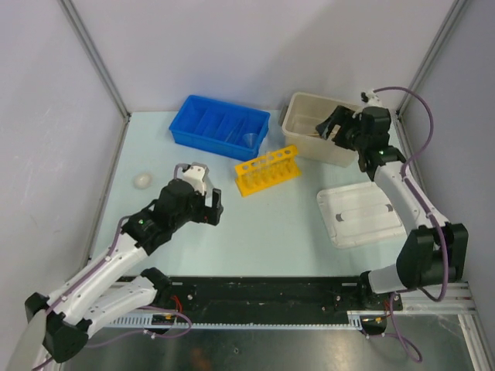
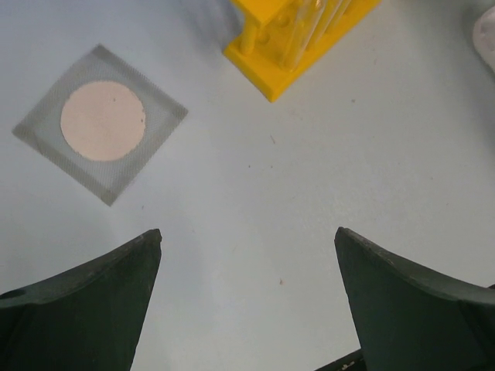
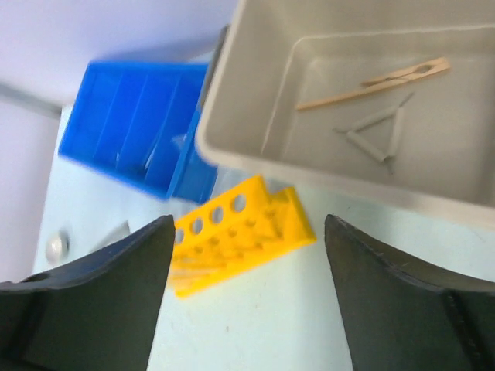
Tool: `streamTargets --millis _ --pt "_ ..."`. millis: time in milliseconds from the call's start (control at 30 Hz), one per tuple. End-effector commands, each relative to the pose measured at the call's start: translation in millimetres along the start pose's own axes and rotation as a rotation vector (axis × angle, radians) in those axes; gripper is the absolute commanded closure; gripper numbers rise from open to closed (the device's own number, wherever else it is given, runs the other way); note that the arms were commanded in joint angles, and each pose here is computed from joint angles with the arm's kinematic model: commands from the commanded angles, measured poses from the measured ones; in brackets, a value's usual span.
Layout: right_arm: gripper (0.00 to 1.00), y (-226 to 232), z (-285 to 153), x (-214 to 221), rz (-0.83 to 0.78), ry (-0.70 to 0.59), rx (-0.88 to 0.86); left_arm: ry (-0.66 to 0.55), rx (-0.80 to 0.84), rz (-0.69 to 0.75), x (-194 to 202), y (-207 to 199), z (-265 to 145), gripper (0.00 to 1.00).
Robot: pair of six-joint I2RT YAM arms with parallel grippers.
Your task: Organize the chemistry lab equipment
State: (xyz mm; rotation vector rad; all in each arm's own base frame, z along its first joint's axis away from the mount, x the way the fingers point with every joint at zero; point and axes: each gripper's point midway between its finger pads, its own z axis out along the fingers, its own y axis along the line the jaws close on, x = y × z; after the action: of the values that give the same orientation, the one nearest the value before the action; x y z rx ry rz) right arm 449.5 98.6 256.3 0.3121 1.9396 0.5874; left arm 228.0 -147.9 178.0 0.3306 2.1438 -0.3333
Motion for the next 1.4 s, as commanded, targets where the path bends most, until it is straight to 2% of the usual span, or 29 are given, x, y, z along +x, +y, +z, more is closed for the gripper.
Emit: streamTargets --millis 0,100,200,333,700,1000,1200,1367 --pt "0.09 37.0 -33.9 24.0 -0.164 0.103 -0.064 0.034 -0.038 -0.065 -1.6 6.4 9.8 0.00" --pt "0.02 47.2 -46.2 60.8 -0.156 0.202 -0.114 0.071 -0.037 -0.124 -3.5 16.8 16.4 0.01" --pt "0.01 58.5 -60.9 93.6 -0.116 0.275 -0.183 0.099 -0.029 -0.257 -10.4 38.0 23.6 0.01" --pt "0.01 69.0 -78.4 115.8 -0.096 0.306 -0.237 0.139 -0.078 -0.412 -16.9 75.4 40.0 0.02" --pt "0.01 73.8 -106.3 136.0 -0.156 0.304 -0.234 0.193 -0.299 -0.445 -62.0 170.4 112.1 0.10" --pt "0.01 82.4 -116.8 142.6 -0.133 0.276 -0.274 0.331 -0.197 -0.424 -39.4 179.6 183.1 0.18" --pt "0.01 83.8 -118.0 144.7 -0.144 0.280 -0.281 0.397 -0.186 -0.438 -15.1 180.9 200.2 0.24" --pt "0.01 82.8 -118.5 144.9 -0.160 0.277 -0.278 0.434 -0.185 -0.466 3.0 176.7 202.6 0.24"
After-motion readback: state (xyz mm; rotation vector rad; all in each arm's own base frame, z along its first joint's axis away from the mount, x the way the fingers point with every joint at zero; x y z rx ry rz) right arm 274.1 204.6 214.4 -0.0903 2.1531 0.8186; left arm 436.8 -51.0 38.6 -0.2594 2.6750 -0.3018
